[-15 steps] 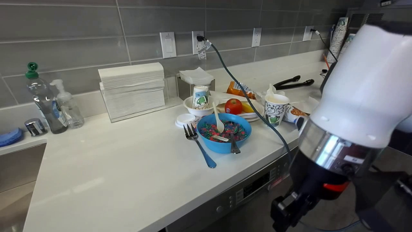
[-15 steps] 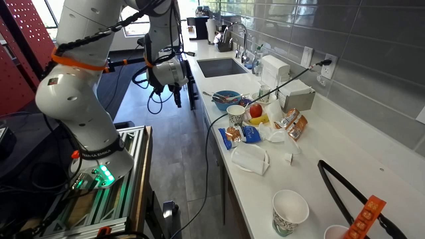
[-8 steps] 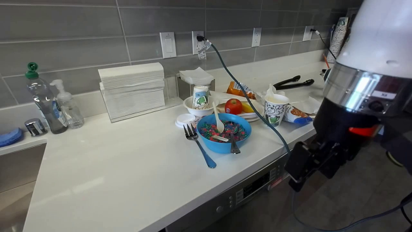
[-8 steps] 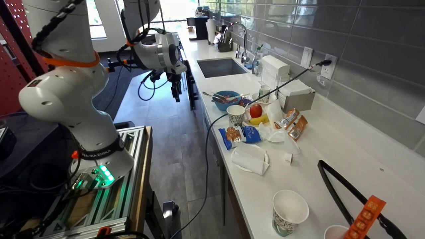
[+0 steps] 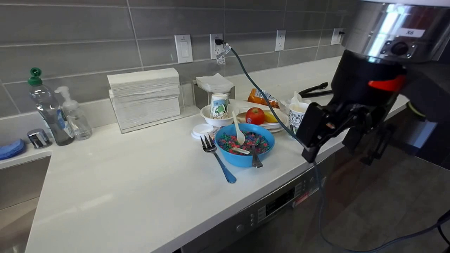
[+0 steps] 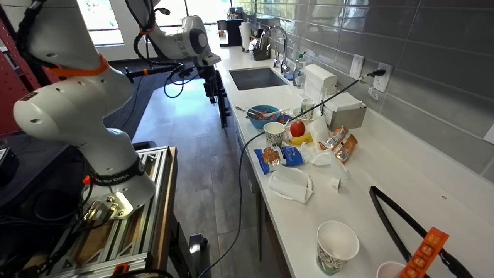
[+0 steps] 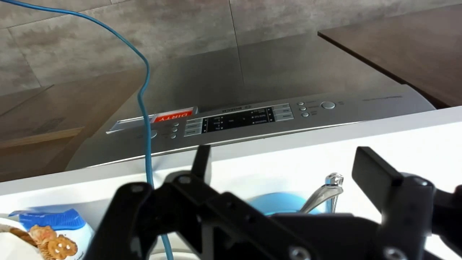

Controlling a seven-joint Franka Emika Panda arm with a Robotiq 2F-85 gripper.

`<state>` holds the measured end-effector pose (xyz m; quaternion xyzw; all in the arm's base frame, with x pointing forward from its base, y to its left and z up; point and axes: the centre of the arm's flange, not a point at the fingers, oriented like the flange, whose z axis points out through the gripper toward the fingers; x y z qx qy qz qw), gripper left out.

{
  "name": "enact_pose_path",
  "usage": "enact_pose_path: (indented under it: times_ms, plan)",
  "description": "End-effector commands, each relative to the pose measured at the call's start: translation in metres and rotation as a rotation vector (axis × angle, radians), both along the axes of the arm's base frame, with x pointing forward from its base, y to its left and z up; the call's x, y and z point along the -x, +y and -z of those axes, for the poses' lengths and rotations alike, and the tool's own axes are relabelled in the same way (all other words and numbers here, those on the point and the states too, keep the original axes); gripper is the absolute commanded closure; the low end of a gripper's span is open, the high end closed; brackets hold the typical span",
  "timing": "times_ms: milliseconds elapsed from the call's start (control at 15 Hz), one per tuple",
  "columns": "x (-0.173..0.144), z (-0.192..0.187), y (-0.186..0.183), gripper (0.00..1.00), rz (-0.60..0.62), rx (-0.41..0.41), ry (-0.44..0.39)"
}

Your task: Press a button on the dishwasher

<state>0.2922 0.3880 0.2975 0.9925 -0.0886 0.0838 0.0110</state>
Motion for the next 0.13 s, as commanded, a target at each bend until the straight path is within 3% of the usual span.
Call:
enact_pose_path:
  times_ms: [0,67]
  plan:
    - [0.0004,0.0002,-0.0002,0.0,-0.001,0.002,-0.002]
    - [0.0004,0.0003,-0.0004,0.0,0.0,0.003,-0.001]
